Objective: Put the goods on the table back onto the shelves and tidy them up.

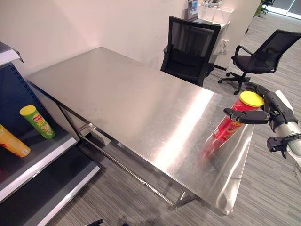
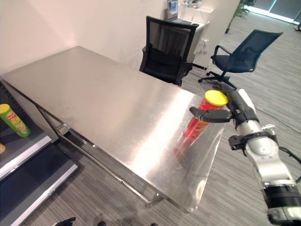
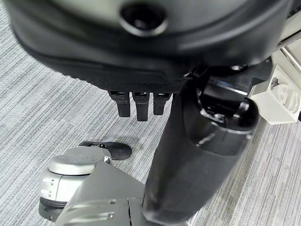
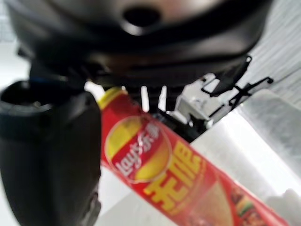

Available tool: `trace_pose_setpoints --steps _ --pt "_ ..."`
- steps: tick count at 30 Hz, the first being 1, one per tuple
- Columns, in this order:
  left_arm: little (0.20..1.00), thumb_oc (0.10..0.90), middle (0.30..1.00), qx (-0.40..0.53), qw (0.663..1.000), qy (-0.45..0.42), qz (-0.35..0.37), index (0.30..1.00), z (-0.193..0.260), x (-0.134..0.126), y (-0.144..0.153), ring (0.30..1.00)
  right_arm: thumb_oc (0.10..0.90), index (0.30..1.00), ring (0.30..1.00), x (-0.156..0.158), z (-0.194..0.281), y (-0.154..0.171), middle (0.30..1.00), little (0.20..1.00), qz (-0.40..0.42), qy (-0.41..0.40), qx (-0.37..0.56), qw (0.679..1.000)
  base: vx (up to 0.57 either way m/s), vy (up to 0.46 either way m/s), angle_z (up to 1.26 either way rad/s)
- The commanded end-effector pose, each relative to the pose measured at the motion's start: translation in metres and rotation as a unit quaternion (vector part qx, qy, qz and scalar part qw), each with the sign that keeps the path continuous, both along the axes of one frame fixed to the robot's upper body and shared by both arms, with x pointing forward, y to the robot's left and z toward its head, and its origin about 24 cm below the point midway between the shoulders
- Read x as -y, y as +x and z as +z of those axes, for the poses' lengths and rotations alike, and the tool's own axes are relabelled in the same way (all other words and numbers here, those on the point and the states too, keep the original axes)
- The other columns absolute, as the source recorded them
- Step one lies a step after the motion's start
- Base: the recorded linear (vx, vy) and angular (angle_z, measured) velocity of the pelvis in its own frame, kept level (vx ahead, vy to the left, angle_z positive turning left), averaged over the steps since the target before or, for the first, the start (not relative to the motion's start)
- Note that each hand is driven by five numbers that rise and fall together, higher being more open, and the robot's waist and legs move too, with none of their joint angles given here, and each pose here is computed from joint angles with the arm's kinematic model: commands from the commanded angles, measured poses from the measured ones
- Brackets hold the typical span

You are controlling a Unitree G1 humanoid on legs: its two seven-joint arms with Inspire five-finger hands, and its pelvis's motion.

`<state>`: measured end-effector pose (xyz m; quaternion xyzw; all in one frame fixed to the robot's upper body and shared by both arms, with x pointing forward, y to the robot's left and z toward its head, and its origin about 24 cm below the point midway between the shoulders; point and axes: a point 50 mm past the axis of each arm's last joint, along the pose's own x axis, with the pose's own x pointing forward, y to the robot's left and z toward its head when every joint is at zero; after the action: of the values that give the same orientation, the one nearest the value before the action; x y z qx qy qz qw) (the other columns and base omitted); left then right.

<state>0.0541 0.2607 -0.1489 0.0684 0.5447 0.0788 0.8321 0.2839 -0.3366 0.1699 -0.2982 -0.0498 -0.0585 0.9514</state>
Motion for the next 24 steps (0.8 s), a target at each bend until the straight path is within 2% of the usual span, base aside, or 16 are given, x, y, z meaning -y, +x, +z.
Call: trace_pose_setpoints --steps 1,2,4,5,15,24 --pt "0.900 0.800 0.900 0.013 0.999 0.027 -0.041 0.900 0.006 -0.012 0.012 0.900 0.800 0.900 0.900 -0.003 0.068 0.009 0.900 0.900 0.014 -0.053 0.107 0.993 0.00 0.000 0.00" --pt "0.900 0.800 0.900 0.013 0.999 0.028 -0.041 0.900 0.006 -0.013 0.012 0.900 0.712 0.768 0.768 -0.003 0.068 0.009 0.768 0.768 0.014 -0.054 0.104 0.993 0.00 0.000 0.00" --pt "0.900 0.800 0.900 0.014 0.999 0.027 -0.041 0.900 0.006 -0.013 0.012 0.900 0.477 0.415 0.415 -0.002 0.066 0.009 0.415 0.415 0.015 -0.056 0.097 0.994 0.00 0.000 0.00" --pt "0.900 0.800 0.900 0.014 0.999 0.027 -0.042 0.900 0.006 -0.012 0.013 0.900 0.400 0.300 0.300 -0.002 0.066 0.010 0.300 0.300 0.015 -0.059 0.094 0.994 0.00 0.000 0.00" --pt "0.900 0.800 0.900 0.015 0.999 0.029 -0.039 0.900 0.007 -0.014 0.013 0.900 0.400 0.300 0.300 0.000 0.065 0.008 0.300 0.300 0.007 -0.061 0.091 0.994 0.00 0.000 0.00" --pt "0.900 0.800 0.900 0.016 0.999 0.037 -0.023 0.900 0.008 -0.017 0.013 0.900 0.400 0.300 0.300 -0.005 0.078 0.006 0.300 0.300 -0.020 -0.050 0.164 0.985 0.00 -0.004 0.00"
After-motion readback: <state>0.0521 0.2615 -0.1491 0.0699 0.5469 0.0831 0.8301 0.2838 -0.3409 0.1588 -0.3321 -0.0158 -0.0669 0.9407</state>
